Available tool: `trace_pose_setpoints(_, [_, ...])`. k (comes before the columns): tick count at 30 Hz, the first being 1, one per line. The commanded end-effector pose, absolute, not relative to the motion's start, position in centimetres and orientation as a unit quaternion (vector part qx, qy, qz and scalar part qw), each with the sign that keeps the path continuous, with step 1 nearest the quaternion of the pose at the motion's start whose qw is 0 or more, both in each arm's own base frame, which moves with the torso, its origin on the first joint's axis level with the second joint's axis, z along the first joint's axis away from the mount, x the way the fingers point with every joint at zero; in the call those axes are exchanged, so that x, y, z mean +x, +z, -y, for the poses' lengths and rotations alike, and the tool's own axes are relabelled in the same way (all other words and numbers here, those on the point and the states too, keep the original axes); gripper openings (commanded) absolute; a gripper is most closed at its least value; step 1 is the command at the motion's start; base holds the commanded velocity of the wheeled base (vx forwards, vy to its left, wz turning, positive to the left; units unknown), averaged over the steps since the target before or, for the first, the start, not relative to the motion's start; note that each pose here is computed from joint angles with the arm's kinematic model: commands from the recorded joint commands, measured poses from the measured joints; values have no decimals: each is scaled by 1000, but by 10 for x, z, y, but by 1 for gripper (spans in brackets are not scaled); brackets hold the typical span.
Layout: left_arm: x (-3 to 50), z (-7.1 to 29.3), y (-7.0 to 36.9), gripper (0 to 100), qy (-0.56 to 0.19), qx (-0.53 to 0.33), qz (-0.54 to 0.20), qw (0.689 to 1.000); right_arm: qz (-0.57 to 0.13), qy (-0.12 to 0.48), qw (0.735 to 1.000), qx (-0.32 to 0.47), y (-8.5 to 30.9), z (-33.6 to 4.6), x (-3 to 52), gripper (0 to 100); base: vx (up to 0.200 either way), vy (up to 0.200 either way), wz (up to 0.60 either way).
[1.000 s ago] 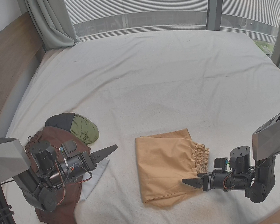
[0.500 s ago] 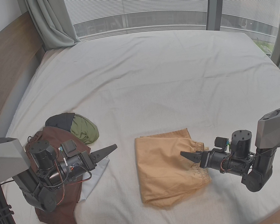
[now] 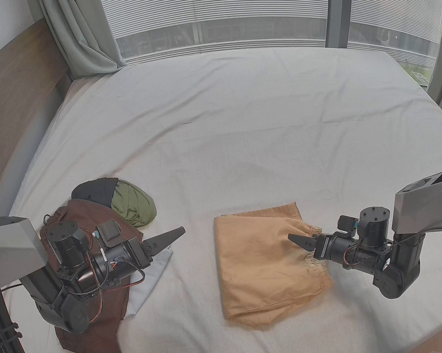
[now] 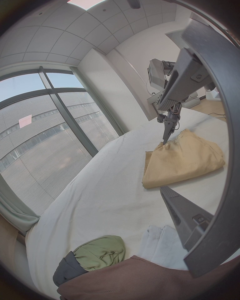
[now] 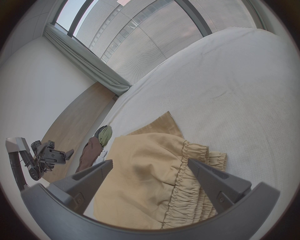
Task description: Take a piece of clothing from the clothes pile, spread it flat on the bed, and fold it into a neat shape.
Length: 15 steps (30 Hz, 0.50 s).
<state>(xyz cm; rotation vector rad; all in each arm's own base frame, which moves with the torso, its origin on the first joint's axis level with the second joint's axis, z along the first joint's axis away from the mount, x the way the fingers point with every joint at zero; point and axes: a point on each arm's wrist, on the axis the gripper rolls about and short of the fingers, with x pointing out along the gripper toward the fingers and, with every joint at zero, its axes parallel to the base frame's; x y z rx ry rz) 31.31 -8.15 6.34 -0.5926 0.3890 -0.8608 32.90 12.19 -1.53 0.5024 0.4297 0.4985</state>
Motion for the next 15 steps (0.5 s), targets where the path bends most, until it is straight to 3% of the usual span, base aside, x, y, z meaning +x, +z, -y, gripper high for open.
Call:
trace_pose_setpoints(1, [314, 81, 63, 100, -408, -282, -185, 848, -217, 242, 914, 243, -19, -123, 327, 100, 0, 0, 0])
trace_pose_setpoints(8, [313, 81, 63, 100, -408, -281, -185, 849, -203, 267, 911, 240, 17, -116, 305, 100, 0, 0, 0])
trace_pose_setpoints(15, [311, 84, 63, 100, -412, -274, -184, 849, -253, 284, 908, 178, 5, -97, 273, 100, 0, 0, 0])
